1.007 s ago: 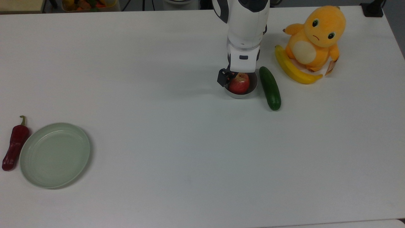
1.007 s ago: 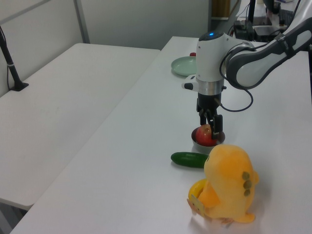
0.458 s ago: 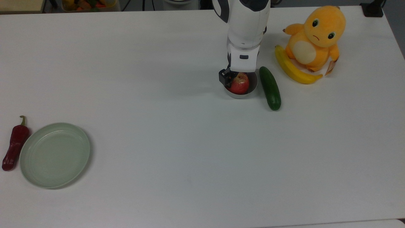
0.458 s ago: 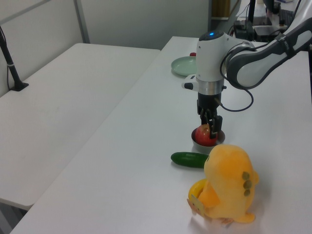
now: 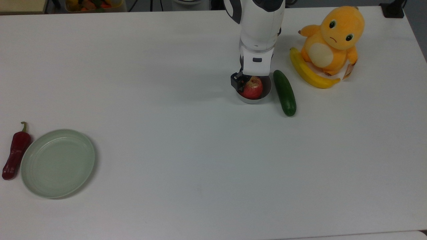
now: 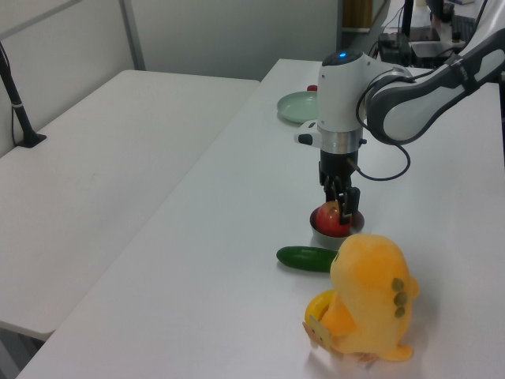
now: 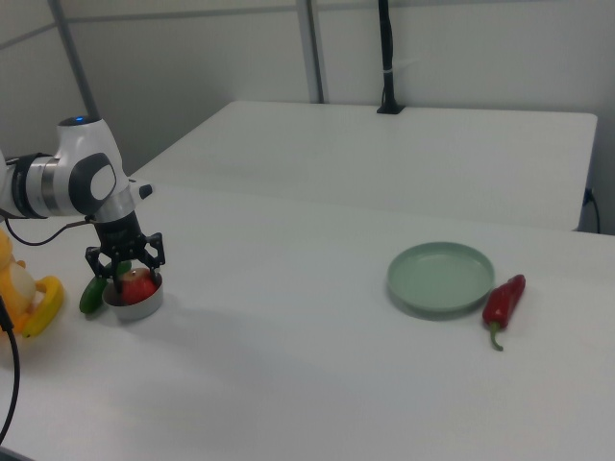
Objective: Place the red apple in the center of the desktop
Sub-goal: 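Lift the apple out of the bowl and carry it away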
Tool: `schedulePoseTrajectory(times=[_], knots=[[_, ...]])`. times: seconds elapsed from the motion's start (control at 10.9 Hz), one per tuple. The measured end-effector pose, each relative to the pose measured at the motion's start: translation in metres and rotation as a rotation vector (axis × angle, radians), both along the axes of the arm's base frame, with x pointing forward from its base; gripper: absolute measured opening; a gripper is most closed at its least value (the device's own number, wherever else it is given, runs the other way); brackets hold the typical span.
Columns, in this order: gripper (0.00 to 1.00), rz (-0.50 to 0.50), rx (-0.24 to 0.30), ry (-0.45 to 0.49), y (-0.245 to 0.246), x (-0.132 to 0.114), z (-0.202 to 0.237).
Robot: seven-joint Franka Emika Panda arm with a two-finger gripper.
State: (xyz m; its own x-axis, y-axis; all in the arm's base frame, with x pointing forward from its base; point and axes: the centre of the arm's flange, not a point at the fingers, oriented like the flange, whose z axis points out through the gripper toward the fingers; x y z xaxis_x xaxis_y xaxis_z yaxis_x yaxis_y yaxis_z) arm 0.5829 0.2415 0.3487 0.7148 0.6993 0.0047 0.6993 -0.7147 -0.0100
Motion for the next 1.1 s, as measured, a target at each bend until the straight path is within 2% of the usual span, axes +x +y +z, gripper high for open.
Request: schedulePoseTrajectory(times=[0.37,0.64,0.73,1.1], knots=[[0.7,-0.004,0.004,-0.018,-0.001,-0.001,0.019],[0.7,-0.028,0.009,-0.041,-0.008,-0.006,0.071],[0.7,-0.047,0.026,-0.052,-0.013,-0.006,0.091],[0.7,-0.118,0.046,-0.091,-0.054,-0.011,0.154]])
